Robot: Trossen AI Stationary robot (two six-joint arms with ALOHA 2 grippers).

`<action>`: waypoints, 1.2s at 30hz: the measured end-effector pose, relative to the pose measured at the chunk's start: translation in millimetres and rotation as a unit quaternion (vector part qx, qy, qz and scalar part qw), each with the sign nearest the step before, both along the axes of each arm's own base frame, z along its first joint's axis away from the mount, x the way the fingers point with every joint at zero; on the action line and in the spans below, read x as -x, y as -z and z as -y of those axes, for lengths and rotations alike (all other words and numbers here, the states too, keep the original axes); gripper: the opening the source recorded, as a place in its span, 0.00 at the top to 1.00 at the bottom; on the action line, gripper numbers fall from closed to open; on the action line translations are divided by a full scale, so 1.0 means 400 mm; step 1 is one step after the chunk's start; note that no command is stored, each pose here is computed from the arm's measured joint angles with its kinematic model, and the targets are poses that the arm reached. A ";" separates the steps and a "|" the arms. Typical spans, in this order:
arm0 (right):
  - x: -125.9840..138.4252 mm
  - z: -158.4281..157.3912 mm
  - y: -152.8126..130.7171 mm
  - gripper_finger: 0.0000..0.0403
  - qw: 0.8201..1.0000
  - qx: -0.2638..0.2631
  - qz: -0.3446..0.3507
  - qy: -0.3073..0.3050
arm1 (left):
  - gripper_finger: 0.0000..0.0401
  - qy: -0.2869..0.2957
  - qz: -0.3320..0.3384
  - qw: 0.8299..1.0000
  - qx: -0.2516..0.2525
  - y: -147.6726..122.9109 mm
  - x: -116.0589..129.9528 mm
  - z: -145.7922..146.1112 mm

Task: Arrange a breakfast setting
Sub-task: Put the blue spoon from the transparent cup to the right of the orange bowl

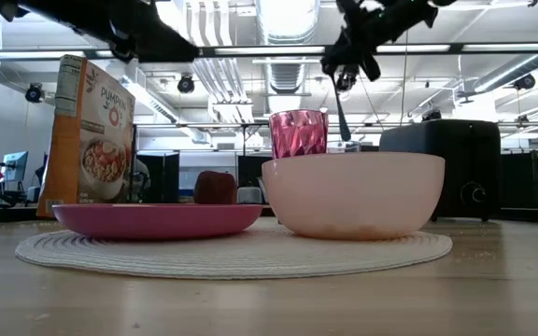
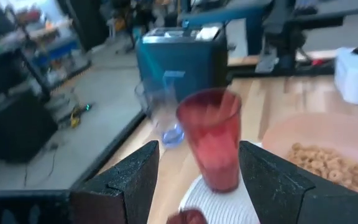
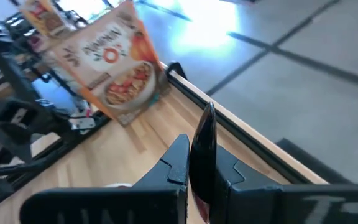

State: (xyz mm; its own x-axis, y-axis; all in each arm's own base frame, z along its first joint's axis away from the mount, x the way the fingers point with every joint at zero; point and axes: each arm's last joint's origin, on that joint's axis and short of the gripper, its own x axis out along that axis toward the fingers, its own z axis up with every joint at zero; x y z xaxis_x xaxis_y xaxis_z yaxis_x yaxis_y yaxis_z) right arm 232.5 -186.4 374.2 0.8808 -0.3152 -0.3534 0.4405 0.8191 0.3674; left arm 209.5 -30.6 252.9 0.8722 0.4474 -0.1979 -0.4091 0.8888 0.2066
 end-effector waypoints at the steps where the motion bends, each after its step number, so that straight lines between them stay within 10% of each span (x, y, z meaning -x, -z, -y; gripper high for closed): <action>1: 0.001 -0.010 -0.008 0.97 1.000 0.007 0.004 -0.006 | 0.49 0.008 0.007 1.000 -0.009 -0.006 -0.002 0.001; 36: -0.186 -0.435 -0.053 0.97 0.905 0.161 0.122 -0.374 | 0.50 0.123 0.184 0.968 -0.114 -0.020 -0.225 0.067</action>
State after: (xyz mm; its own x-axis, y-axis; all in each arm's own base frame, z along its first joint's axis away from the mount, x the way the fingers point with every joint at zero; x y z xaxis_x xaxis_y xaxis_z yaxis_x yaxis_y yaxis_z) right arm 306.8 -12.5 395.3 0.9295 0.3498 -0.1166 -0.3440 0.9365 0.0673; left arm 299.6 -57.5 261.0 0.9505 0.2119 0.2272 -0.2737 0.9172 0.2897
